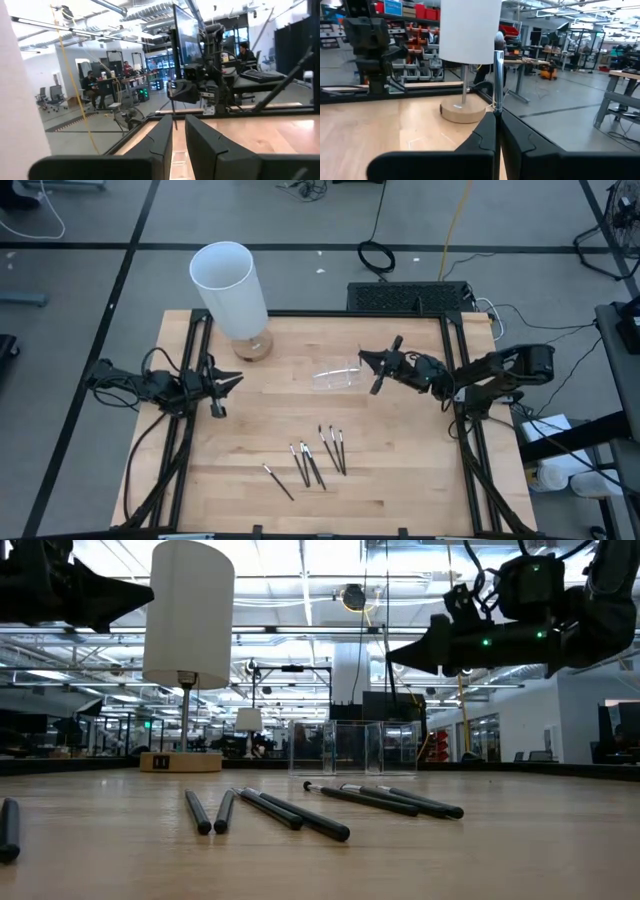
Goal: Put items in baskets/containers
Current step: Put the black eyeshadow brush into the transparent organizer
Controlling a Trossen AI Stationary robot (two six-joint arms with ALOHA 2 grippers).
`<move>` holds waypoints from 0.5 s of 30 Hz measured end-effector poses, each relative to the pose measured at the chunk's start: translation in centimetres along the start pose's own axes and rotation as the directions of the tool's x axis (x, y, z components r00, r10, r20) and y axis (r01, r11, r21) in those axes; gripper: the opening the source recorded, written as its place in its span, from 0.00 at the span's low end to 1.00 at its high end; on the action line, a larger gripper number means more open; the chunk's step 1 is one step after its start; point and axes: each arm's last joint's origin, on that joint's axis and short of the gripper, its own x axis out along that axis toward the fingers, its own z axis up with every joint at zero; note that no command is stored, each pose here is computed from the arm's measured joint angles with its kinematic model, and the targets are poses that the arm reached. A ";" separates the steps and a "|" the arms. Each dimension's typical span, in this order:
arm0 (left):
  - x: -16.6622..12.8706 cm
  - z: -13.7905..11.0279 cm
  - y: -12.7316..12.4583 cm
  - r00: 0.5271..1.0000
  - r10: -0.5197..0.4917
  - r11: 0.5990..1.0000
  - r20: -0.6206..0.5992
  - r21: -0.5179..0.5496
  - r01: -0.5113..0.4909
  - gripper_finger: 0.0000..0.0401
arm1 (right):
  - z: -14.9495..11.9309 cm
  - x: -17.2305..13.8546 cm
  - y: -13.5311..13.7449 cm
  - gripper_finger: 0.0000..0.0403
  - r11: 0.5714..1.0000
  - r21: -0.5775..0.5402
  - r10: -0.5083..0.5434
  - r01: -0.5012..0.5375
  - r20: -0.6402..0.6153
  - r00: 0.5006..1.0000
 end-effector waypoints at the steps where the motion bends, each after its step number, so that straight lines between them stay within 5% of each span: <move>1: 0.0 0.1 0.1 1.000 0.013 1.000 0.004 -0.004 -0.013 0.15 | 0.0 0.0 0.0 0.00 1.000 -0.002 0.001 -0.001 -0.004 1.000; 15: 0.0 0.3 0.3 0.997 0.073 0.997 0.016 -0.024 -0.073 0.15 | -2.4 0.5 -0.1 0.00 0.999 -0.054 -0.010 0.003 -0.123 0.992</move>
